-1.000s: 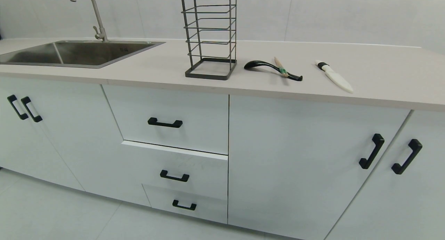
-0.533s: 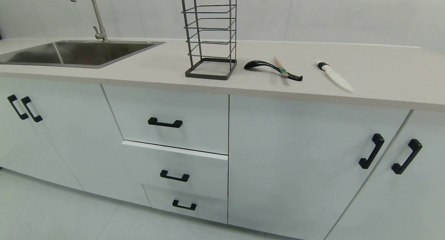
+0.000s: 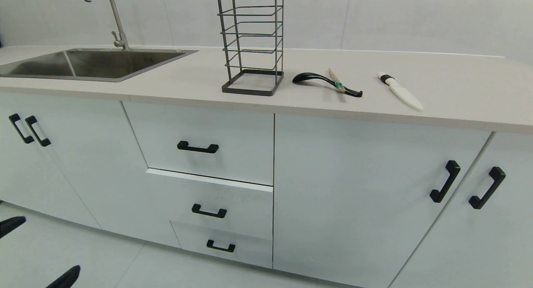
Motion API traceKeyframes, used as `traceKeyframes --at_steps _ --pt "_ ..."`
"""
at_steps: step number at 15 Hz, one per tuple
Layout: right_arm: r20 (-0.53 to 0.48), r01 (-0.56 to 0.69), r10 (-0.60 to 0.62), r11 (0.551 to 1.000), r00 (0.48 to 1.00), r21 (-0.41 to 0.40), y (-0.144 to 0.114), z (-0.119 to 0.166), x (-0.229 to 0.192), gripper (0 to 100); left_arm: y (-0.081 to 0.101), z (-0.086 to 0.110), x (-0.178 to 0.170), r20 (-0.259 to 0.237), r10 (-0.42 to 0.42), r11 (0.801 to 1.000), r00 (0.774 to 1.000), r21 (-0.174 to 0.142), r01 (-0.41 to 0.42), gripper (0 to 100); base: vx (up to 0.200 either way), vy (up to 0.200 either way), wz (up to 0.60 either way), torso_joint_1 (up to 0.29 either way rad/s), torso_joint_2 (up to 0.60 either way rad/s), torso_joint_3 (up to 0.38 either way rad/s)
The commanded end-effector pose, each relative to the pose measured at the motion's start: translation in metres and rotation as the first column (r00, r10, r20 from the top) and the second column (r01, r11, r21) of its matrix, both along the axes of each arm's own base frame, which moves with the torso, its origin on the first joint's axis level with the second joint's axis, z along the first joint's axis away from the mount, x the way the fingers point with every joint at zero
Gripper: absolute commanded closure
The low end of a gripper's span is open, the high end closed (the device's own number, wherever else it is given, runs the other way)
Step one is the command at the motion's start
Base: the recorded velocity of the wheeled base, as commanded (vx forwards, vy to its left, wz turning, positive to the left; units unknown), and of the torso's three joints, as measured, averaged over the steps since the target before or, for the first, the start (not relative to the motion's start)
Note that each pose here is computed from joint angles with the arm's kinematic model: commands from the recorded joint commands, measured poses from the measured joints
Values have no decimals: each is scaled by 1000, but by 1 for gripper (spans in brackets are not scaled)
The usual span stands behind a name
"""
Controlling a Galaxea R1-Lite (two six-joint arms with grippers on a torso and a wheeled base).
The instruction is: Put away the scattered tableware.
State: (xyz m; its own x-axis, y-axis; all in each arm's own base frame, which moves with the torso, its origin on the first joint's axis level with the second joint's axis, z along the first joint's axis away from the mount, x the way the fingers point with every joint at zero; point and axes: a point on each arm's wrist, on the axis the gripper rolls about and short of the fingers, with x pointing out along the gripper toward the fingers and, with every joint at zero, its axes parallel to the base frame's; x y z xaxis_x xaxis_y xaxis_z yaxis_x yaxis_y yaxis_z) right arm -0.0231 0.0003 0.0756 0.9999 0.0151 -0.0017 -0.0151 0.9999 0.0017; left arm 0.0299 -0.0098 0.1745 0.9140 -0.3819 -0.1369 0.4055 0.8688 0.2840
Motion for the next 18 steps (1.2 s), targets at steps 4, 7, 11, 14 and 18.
traceKeyframes --at_steps 4,7,11,14,18 --pt "-1 0 0 1000 1000 0 0 0 0 100 -23 -12 67 -220 -190 928 957 279 248 0 0 0 0 0 0 0" --pt "-1 0 0 1000 1000 0 0 0 0 100 -44 -41 96 -378 -305 770 874 442 460 0 0 0 0 0 0 0" --pt "-1 0 0 1000 1000 0 0 0 0 100 -48 -56 109 -466 -301 729 832 450 516 0 0 0 0 0 0 0" --pt "-1 0 0 1000 1000 0 0 0 0 100 -56 -67 125 -535 -352 711 768 381 591 0 0 0 0 0 0 0" --pt "-3 0 0 1000 1000 0 0 0 0 100 -64 -88 146 -621 -367 675 693 334 658 0 0 0 0 0 0 0"
